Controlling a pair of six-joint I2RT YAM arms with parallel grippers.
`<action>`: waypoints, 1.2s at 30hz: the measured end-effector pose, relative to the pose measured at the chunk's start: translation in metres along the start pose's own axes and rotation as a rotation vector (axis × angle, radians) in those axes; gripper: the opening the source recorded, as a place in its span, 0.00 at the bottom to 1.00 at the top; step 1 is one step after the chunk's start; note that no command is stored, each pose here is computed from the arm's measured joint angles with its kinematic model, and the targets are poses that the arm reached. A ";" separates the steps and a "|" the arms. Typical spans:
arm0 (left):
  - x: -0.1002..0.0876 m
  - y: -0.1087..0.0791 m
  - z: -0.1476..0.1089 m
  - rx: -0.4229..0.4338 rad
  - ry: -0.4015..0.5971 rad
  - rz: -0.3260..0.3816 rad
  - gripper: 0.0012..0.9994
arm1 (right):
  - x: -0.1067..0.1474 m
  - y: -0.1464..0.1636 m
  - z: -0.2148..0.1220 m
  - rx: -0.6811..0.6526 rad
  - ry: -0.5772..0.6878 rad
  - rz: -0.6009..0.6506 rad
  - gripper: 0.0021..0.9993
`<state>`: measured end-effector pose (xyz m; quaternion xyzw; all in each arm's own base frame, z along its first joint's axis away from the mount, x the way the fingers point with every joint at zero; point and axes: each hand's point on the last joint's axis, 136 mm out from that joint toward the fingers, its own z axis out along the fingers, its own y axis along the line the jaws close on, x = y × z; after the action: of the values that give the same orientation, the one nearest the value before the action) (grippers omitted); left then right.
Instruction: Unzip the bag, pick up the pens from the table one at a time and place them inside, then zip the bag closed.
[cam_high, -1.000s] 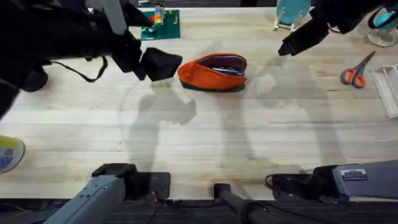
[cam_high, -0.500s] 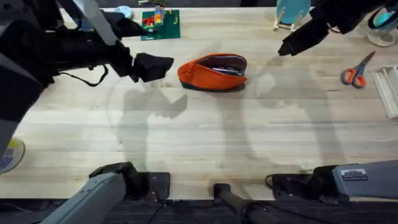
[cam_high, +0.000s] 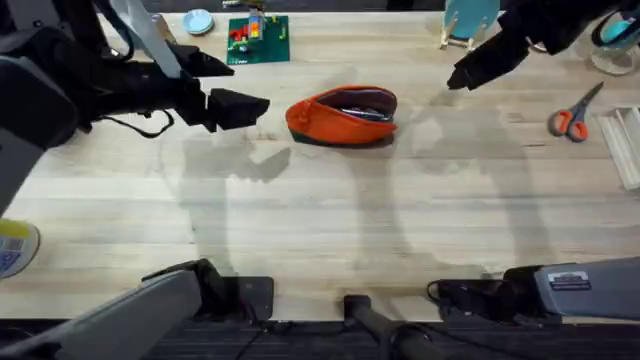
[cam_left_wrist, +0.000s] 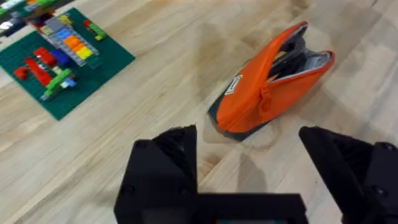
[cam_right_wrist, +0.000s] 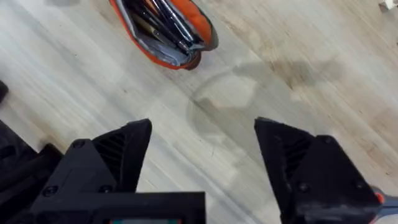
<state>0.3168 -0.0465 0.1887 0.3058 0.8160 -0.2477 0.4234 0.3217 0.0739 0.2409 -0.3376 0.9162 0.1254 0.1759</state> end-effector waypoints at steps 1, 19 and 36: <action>0.001 -0.001 0.001 0.012 -0.002 0.003 0.99 | 0.000 0.000 0.000 0.000 0.000 0.000 1.00; 0.011 -0.001 0.016 0.106 -0.023 0.066 0.99 | 0.000 0.000 0.000 0.000 0.000 0.000 1.00; 0.010 -0.001 0.016 0.105 -0.025 0.071 0.99 | 0.004 0.018 -0.001 -0.088 0.007 0.128 1.00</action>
<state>0.3205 -0.0548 0.1718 0.3532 0.7852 -0.2790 0.4254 0.3072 0.0847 0.2421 -0.2860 0.9301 0.1755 0.1491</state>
